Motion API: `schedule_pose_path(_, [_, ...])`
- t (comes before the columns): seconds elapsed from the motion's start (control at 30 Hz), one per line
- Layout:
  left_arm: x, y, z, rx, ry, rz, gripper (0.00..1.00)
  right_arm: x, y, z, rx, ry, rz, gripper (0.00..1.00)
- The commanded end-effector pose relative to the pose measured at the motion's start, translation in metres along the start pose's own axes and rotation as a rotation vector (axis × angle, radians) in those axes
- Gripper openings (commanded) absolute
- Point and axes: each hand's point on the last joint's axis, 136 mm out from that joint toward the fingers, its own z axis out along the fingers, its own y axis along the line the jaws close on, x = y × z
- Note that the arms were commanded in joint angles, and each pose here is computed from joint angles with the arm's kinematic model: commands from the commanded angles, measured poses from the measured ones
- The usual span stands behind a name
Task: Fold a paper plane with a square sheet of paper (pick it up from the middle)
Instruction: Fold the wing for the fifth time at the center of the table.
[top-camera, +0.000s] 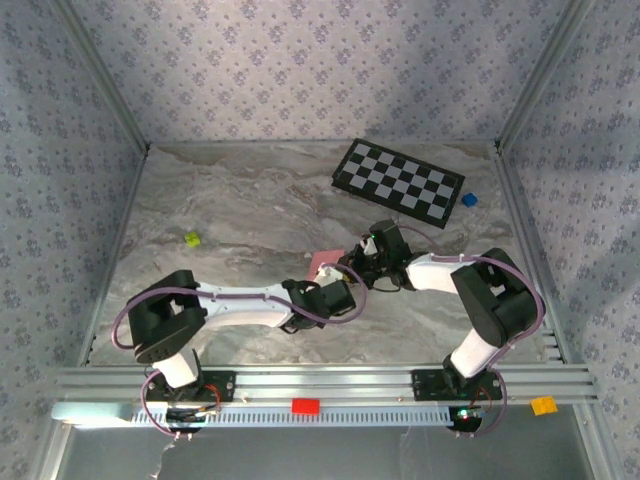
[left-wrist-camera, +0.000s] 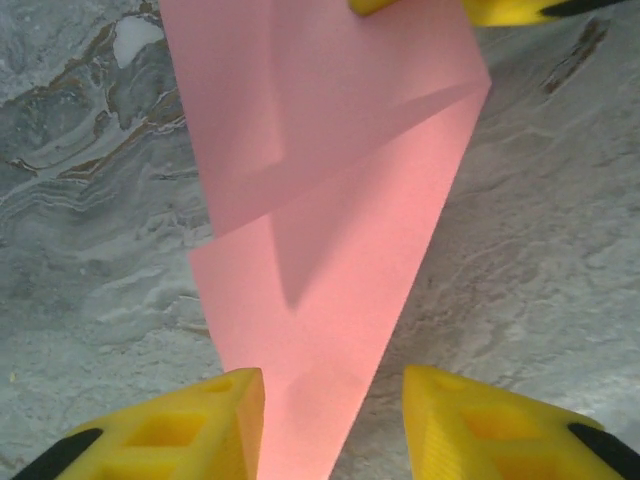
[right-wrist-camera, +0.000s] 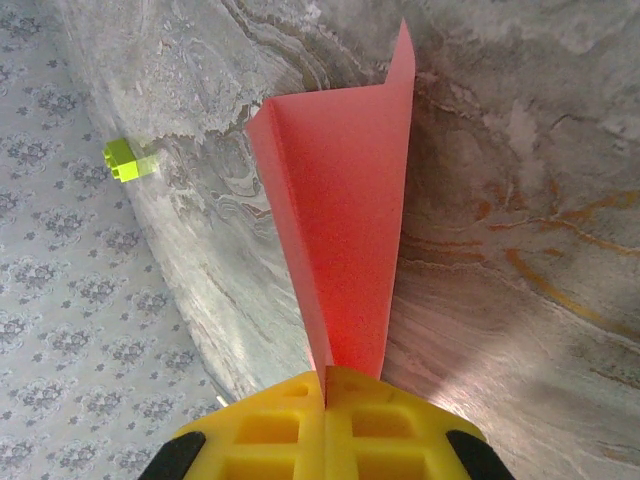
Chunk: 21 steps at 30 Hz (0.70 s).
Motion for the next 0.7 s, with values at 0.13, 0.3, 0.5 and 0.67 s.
schedule_pose_path(0.13, [0.008,0.004,0.007,-0.050,0.024,0.058,0.32,0.001,0.006,0.002,-0.011,0.008,0.004,0.00])
schedule_pose_path(0.3, [0.011,0.003,0.010,-0.054,0.033,0.065,0.30,0.000,0.008,0.000,-0.017,0.004,0.000,0.00])
schedule_pose_path(0.5, [0.015,0.004,0.012,-0.063,0.043,0.069,0.23,0.001,0.007,-0.001,-0.014,0.008,-0.001,0.00])
schedule_pose_path(0.67, [0.016,0.004,0.012,-0.058,0.045,0.065,0.16,0.001,0.007,-0.001,-0.013,0.007,0.000,0.00])
